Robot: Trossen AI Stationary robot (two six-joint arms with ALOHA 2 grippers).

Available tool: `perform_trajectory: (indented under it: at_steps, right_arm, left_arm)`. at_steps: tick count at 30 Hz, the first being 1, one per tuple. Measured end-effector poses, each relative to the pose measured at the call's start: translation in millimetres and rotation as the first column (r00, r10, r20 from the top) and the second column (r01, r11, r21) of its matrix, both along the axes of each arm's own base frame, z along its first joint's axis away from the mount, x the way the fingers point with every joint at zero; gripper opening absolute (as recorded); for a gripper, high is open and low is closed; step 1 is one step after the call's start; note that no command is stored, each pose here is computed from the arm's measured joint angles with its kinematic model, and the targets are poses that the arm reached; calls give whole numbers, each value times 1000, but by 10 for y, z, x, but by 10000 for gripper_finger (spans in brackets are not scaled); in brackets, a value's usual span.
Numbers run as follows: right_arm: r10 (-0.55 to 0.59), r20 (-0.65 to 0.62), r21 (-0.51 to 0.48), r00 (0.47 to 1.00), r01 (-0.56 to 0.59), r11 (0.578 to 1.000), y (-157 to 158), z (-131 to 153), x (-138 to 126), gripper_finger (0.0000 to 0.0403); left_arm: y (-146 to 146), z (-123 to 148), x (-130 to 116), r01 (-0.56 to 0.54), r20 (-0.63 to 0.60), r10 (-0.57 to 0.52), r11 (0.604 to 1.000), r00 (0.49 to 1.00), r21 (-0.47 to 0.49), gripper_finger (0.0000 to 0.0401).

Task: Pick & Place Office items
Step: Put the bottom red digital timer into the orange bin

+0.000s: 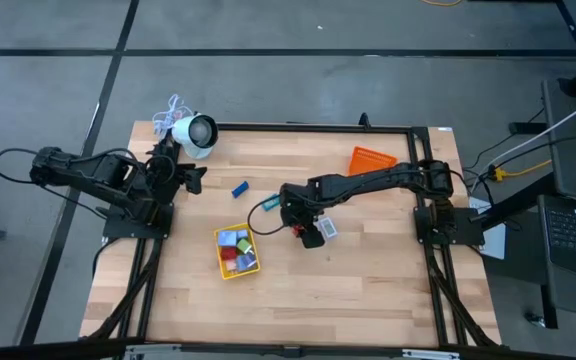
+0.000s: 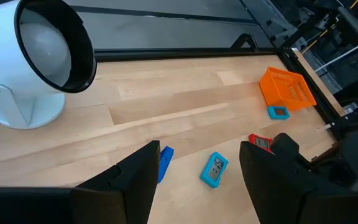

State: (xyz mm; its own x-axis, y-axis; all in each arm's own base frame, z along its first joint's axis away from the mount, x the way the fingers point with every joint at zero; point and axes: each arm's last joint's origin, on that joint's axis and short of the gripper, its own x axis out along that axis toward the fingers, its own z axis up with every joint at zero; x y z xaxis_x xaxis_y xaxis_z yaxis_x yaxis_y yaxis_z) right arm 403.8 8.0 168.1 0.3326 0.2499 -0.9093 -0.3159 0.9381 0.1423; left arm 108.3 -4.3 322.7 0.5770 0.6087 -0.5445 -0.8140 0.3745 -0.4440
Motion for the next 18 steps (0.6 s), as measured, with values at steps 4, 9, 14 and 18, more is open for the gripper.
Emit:
perform_trajectory:
  at_steps: [4, 9, 14, 18]
  right_arm:
    - [-16, -24, -2, 1000, 16, 1000, -38, -52, -36, 203]
    - [-64, -67, -2, 996, 64, 998, -109, -146, -101, 184]
    - [-104, -60, -8, 993, 104, 995, -151, -147, -91, 123]
    - [-132, -53, 18, 990, 133, 991, -188, -137, -80, 46]
  left_arm:
    - [0, 0, 0, 0, 0, 0, 1000, 1000, 0, 216]
    - [-1, -1, 0, 4, -1, -4, 1000, 1000, -5, 216]
    - [-1, -1, 0, 4, -2, -4, 1000, 1000, -5, 216]
    - [-2, -1, 0, 8, -5, -8, 1000, 1000, -2, 216]
